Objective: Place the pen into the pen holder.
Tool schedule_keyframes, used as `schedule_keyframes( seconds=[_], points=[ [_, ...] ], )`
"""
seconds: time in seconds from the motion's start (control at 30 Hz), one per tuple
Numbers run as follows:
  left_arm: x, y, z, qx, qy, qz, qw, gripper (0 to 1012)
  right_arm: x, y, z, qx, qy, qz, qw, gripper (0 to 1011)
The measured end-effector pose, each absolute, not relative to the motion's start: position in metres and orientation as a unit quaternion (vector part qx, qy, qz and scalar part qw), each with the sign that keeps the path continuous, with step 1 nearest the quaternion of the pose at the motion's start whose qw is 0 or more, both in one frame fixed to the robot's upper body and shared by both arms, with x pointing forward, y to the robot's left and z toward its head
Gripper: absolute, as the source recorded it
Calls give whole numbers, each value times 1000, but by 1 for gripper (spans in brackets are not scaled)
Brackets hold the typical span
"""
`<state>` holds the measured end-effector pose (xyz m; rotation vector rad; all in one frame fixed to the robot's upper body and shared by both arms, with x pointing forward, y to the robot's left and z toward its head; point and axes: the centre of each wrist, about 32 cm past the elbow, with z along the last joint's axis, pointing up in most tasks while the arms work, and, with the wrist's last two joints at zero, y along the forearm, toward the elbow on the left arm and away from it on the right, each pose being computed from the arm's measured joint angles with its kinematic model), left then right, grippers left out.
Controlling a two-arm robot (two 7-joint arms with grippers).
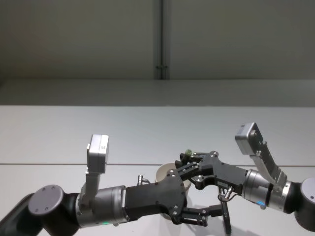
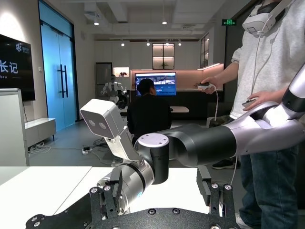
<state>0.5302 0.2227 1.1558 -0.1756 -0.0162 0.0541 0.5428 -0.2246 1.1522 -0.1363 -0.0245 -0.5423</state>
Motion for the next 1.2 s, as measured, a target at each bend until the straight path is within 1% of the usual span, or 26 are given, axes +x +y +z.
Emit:
schedule_keyframes(
  seconds=[0.57, 0.8, 0.83, 0.9, 0.97, 1.03, 1.07, 1.17, 1.2],
  points=[
    [530, 223, 1156, -88, -8, 27, 996, 1001, 543, -224, 1151, -69, -11, -268, 961, 204],
    [530, 223, 1156, -88, -8, 27, 996, 1001, 543, -224, 1151, -69, -11, -268, 961, 403],
    [530, 223, 1156, -88, -8, 27, 996, 1001, 543, -224, 1151, -69, -11, -268, 961, 456],
    [530, 223, 1156, -88, -8, 27, 996, 1001, 543, -224, 1151, -69, -11, -268, 961, 505],
    [530, 223, 1156, -88, -8, 27, 996, 1001, 543, -224, 1151, -69, -11, -268, 961, 583],
    [530, 223, 1156, -88, -8, 27, 996, 1001, 543, -224, 1151, -68, -11, -268, 961, 624],
    [530, 223, 1156, -88, -8, 27, 996, 1001, 543, -224, 1151, -68, -11, -268, 961, 684],
    [530, 223, 1156, -88, -8, 27, 996, 1001, 543, -224, 1151, -68, -11, -268, 961, 740],
    [530, 223, 1156, -88, -8, 27, 996, 1001, 543, -224, 1151, -68, -11, -268, 961, 792]
  ],
)
